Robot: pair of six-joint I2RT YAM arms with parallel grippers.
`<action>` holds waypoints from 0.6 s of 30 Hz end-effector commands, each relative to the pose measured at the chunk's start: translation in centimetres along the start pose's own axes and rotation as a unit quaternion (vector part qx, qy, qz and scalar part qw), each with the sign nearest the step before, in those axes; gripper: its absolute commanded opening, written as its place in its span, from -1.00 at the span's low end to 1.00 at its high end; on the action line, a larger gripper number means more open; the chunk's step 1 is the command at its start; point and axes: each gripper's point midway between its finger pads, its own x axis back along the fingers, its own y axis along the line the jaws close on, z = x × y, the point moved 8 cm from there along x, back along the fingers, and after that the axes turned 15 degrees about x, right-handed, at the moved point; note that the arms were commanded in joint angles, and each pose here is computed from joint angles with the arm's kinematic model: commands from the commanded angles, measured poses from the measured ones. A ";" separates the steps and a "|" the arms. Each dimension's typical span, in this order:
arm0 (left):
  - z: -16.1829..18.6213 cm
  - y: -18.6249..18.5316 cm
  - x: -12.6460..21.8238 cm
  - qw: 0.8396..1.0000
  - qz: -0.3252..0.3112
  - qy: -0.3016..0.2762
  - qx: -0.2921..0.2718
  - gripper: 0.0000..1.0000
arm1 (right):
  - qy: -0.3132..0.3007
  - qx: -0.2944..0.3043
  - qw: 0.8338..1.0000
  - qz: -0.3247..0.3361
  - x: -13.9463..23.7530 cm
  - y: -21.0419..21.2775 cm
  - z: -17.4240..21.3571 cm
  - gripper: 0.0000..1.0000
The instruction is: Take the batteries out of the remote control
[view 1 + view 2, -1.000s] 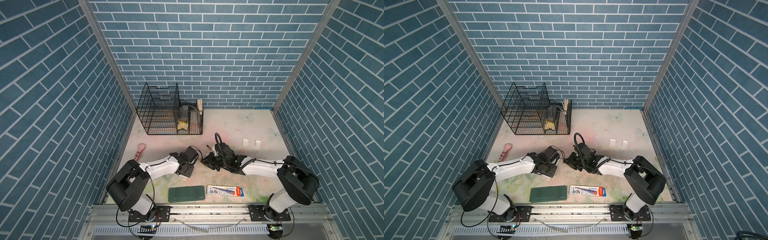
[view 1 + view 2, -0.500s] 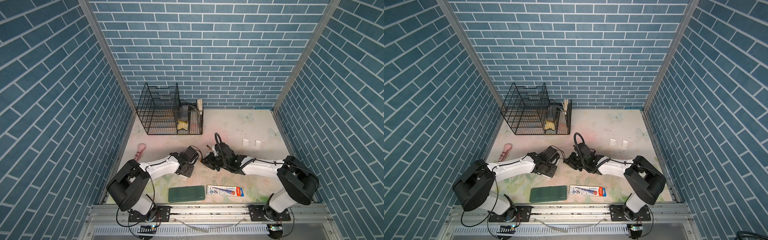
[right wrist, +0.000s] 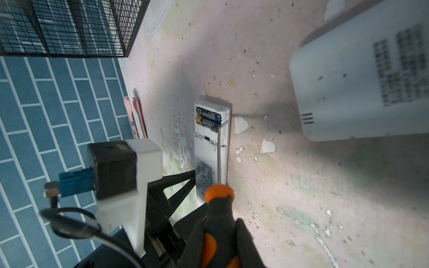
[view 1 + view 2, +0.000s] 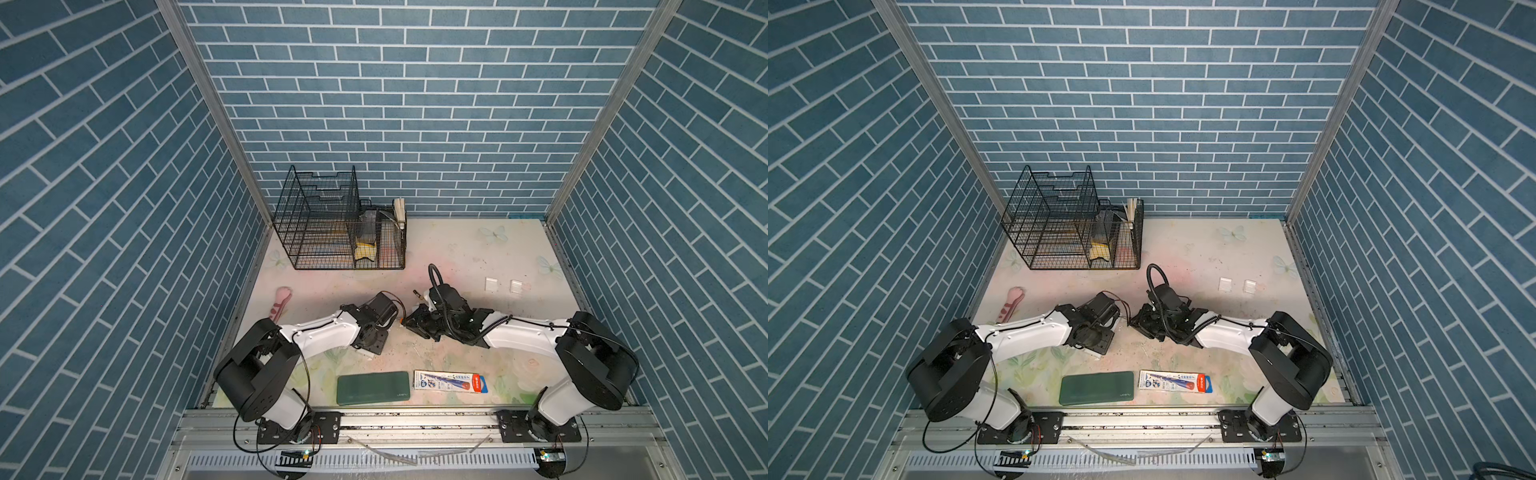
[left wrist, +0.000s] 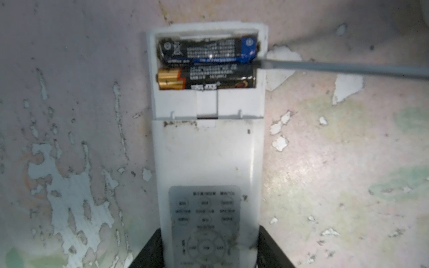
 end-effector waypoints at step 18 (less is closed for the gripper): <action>1.2 -1.2 -0.6 0.998 0.024 0.034 -0.052 -0.57 | -0.025 0.053 0.997 -0.059 2.2 4.5 -1.4 -1.00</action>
